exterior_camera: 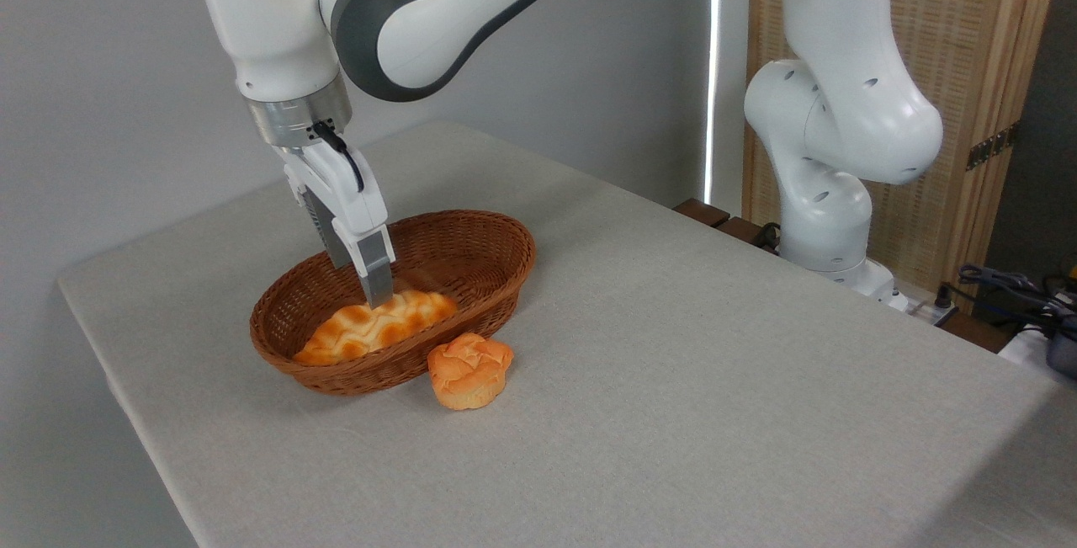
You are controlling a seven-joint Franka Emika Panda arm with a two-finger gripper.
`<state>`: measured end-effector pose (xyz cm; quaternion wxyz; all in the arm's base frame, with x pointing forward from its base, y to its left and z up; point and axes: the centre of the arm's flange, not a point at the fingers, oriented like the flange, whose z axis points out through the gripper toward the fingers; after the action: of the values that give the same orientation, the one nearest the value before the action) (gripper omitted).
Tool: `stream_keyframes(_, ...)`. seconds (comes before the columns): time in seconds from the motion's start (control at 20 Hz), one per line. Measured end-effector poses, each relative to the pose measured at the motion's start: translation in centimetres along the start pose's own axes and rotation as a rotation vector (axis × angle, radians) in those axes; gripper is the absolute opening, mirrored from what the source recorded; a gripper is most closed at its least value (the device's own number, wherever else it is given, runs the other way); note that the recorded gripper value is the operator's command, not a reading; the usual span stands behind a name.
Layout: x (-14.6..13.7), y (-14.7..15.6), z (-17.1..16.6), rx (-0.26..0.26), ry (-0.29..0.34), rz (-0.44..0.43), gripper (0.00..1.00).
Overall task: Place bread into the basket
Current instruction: 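Release the bread into the basket and raise the open gripper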
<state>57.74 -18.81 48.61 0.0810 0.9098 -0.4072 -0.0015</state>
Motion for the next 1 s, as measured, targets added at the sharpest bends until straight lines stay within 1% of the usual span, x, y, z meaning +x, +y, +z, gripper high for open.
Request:
stream_keyframes(0.2, -0.2, -0.4, -0.1, 0.002, 0.001, -0.009, 1.00)
stream_keyframes(0.4, -0.8, -1.5, -1.0, 0.015, 0.017, -0.030, 1.00)
stream_keyframes(0.5, -1.7, -2.9, -2.8, 0.038, 0.041, -0.059, 1.00)
stream_keyframes(0.6, -3.2, -5.2, -5.7, 0.079, 0.080, -0.104, 1.00)
stream_keyframes(0.65, -3.8, -5.9, -6.6, 0.093, 0.091, -0.119, 1.00)
stream_keyframes(0.7, -4.9, -7.2, -8.0, 0.116, 0.105, -0.146, 1.00)
stream_keyframes(0.8, -6.7, -9.3, -9.8, 0.144, 0.122, -0.187, 1.00)
stream_keyframes(0.85, -7.7, -10.3, -10.5, 0.158, 0.126, -0.202, 1.00)
stream_keyframes(1.0, -8.5, -11.1, -11.4, 0.199, 0.115, -0.204, 1.00)
